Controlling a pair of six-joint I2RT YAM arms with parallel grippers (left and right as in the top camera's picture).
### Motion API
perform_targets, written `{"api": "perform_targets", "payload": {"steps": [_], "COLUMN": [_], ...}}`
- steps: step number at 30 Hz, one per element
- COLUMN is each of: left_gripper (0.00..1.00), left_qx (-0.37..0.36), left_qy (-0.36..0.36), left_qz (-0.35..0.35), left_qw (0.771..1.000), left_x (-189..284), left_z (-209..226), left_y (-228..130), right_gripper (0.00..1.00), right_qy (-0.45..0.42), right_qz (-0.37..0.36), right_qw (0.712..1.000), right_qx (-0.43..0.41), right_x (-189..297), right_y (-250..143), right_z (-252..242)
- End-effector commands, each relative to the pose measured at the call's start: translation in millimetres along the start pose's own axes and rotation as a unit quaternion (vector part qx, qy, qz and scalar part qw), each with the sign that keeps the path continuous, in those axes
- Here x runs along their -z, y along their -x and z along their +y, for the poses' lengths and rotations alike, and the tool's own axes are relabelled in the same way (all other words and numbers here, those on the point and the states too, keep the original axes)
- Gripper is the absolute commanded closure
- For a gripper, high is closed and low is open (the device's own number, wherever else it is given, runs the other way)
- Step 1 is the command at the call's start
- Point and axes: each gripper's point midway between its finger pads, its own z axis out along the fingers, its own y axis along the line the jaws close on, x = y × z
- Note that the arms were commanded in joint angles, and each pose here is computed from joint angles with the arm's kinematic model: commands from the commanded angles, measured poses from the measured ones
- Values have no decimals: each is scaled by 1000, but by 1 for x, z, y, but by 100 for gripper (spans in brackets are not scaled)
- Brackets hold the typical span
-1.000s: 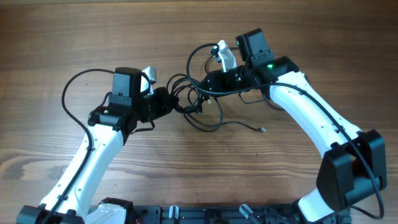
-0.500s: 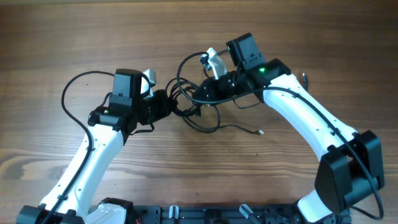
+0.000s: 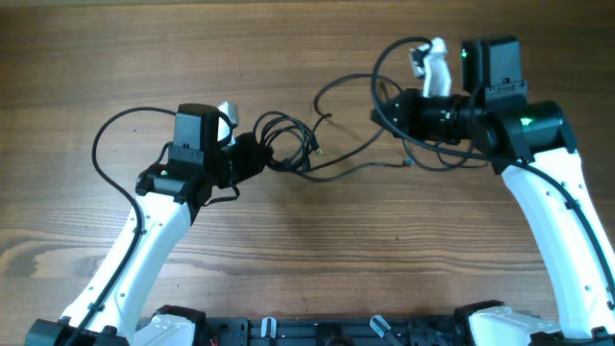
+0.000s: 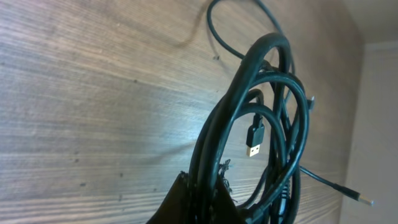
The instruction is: Untangle cables
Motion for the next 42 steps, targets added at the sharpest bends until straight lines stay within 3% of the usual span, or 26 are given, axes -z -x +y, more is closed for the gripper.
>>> {"api": "perform_targets", "payload": {"steps": [1,7,14,15,16,17,18,23,24,28,33,42], "left_gripper": [96,96,96,96,96,96,96,96,96,96,96,96], "left_qx": [-20,-11,30,29,24,18,10,-18,-55,-183,-253,-269], "left_qy": [-71,-222,-368,-379,-388,-391,-389,-323,-314,-300,-293,-265], "left_qz": [-40,-42,69,75,77,73,66,28,19,-3,-26,-49], "left_qw": [996,974,927,922,918,917,919,946,948,936,922,925], "left_x": [8,29,70,76,81,84,84,64,60,54,53,48], "left_z": [-34,-98,-150,-153,-154,-151,-148,-108,-103,-94,-91,-85], "left_y": [24,37,18,19,20,24,26,33,30,20,20,28], "right_gripper": [96,96,95,92,79,57,49,28,25,25,29,29], "right_qy": [-113,-144,-123,-120,-119,-114,-111,-61,-44,25,33,95], "right_qz": [-15,46,25,21,20,21,23,4,-3,-10,-26,9], "right_qw": [990,979,984,985,986,989,990,998,999,993,990,989], "right_qx": [-80,-134,-122,-118,-113,-95,-86,3,31,115,133,113], "right_x": [-2,-40,-77,-77,-77,-76,-75,-49,-40,-23,-13,-21], "right_y": [-3,-25,2,4,5,6,7,27,31,34,38,17], "right_z": [-48,-85,-95,-94,-94,-91,-90,-52,-39,0,9,45]}}
